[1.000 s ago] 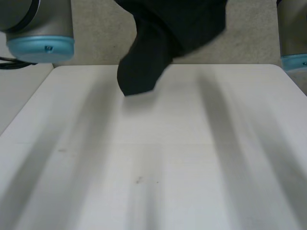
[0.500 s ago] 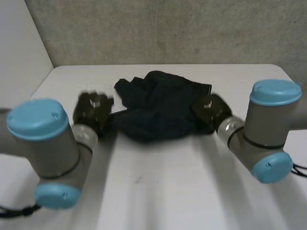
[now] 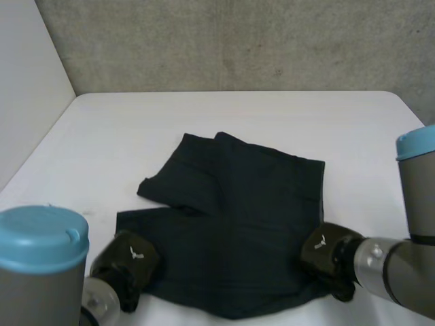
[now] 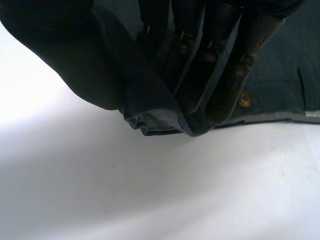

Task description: Fold the shorts.

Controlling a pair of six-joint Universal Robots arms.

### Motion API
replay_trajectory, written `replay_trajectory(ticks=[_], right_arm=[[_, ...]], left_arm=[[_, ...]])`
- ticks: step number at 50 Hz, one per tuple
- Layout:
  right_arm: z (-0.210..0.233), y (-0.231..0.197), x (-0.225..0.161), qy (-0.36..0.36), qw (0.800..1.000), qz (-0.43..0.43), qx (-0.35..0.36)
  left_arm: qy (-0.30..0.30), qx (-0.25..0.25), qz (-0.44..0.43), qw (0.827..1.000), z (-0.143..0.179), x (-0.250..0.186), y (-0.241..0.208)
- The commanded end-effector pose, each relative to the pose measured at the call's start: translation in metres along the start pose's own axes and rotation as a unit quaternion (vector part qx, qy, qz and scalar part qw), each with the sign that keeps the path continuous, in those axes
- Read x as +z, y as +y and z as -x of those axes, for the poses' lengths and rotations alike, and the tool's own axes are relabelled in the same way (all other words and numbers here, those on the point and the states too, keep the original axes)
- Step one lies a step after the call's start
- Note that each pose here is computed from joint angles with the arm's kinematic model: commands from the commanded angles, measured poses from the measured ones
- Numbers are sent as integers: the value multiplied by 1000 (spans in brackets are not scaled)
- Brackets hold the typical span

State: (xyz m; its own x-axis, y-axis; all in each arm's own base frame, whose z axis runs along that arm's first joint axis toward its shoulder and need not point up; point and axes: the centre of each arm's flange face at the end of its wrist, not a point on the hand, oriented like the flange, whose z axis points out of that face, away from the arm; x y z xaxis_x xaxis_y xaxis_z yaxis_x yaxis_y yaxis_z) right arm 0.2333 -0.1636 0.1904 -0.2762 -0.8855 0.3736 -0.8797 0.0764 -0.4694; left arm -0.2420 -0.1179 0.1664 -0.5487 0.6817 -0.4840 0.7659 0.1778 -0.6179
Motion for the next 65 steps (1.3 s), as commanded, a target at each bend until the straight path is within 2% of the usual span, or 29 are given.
replay_trajectory(ticks=[1,5,6,10,11,14,19,25,29,33,39,44,47,50,51,52,53,54,56,58,62,65], right_arm=[[-2,1,-17,1,1000,-5,-14],[-20,-6,-16,36,999,-26,1],[-34,-10,-13,67,997,-43,20],[-61,-20,5,130,985,-89,67],[-65,-23,9,142,982,-98,73],[-82,-28,19,186,972,-115,82],[-109,-36,44,253,956,-127,77],[-141,-38,97,323,932,-149,74],[-149,-37,126,337,926,-158,64],[-154,-35,147,346,923,-160,60],[-160,-36,142,351,918,-168,73],[-165,-54,85,367,896,-222,118],[-159,-57,56,363,886,-246,152],[-138,-48,43,322,899,-230,189],[-127,-42,42,294,908,-214,208],[-108,-30,47,244,921,-188,237],[-102,-26,48,229,924,-181,247],[-96,-22,51,215,926,-175,256],[-87,-15,57,193,926,-178,271],[-87,-8,63,189,924,-182,278],[-88,17,105,192,925,-167,282],[-97,19,113,210,923,-172,274]], left_arm=[[26,37,4,999,-9,-13,-5],[-20,56,-65,996,9,3,-40],[-32,57,-81,995,13,8,-48],[-102,54,-147,982,39,46,-85],[-133,54,-171,975,51,61,-100],[-171,61,-208,961,63,97,-126],[-207,57,-242,946,75,150,-155],[-228,45,-276,932,76,200,-170],[-237,38,-296,925,75,235,-166],[-222,39,-315,922,64,249,-163],[-205,33,-325,923,55,246,-165],[-202,23,-335,920,60,222,-180],[-192,2,-331,924,72,195,-184],[-169,-55,-329,927,86,153,-182],[-155,-85,-322,930,88,141,-174],[-154,-86,-322,930,88,140,-173],[-135,-123,-311,933,87,128,-161],[-134,-124,-310,933,86,127,-160],[-109,-164,-291,936,79,116,-142],[-98,-176,-278,939,73,112,-132],[-84,-180,-247,948,61,111,-112],[-82,-180,-242,950,59,112,-109]])
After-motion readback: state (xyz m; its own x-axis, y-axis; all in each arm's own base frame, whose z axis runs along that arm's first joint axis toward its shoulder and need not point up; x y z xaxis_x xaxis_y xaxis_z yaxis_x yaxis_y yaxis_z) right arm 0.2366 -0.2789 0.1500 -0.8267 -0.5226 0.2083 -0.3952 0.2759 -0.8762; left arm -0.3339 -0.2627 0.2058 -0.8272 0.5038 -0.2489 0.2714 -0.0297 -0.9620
